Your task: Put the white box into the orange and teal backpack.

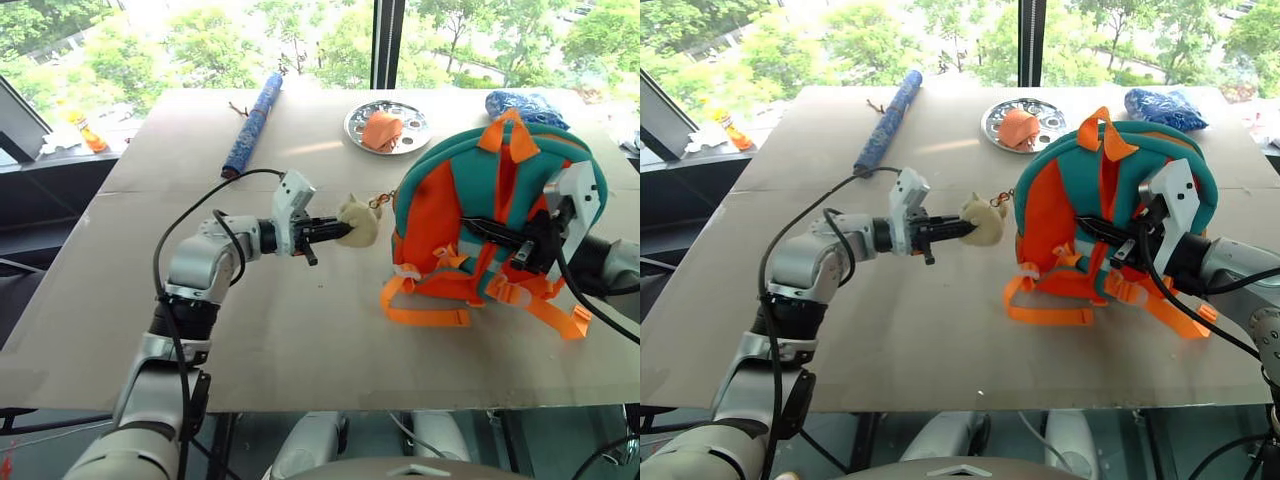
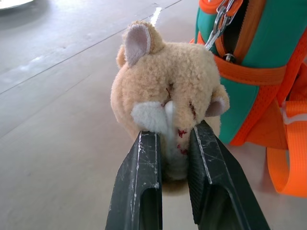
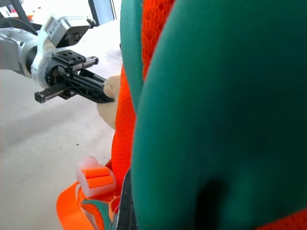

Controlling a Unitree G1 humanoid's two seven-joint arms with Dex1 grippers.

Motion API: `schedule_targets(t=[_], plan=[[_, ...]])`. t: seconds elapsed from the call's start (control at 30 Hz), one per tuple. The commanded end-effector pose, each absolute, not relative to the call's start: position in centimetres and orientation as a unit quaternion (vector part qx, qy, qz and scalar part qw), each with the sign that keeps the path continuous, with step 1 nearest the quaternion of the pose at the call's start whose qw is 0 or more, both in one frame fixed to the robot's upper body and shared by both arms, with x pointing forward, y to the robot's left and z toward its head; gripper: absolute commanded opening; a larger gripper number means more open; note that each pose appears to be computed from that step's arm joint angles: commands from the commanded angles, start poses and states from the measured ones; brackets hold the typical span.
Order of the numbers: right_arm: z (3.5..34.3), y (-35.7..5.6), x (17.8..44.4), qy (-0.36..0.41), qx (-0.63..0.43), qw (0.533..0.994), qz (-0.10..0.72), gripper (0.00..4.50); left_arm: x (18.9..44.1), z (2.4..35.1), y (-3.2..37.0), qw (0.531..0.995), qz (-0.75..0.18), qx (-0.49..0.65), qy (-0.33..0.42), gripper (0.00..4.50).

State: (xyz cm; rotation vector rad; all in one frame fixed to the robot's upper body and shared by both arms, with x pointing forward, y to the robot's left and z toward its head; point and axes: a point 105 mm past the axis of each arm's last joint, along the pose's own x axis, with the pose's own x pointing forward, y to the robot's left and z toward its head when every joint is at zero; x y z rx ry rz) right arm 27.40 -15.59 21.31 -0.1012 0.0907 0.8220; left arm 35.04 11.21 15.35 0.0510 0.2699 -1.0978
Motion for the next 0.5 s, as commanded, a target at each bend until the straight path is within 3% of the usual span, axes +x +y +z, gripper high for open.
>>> schedule_targets(t=[0.03, 0.3, 0.5], plan=[[22.2, -17.0, 27.9, 0.030, -0.062, 0.929, 0.364, 0.00, 34.2, 14.8, 11.8, 0.835, -0.527, 0.059, 0.146, 0.13], [22.3, -17.6, 28.0, 0.027, -0.063, 0.935, 0.347, 0.00, 30.9, 6.5, 8.4, 0.784, -0.541, 0.175, 0.249, 0.12], [22.4, -19.1, 27.9, 0.029, -0.083, 0.943, 0.319, 0.00, 31.2, 9.0, 4.3, 0.796, -0.563, 0.139, 0.175, 0.12]])
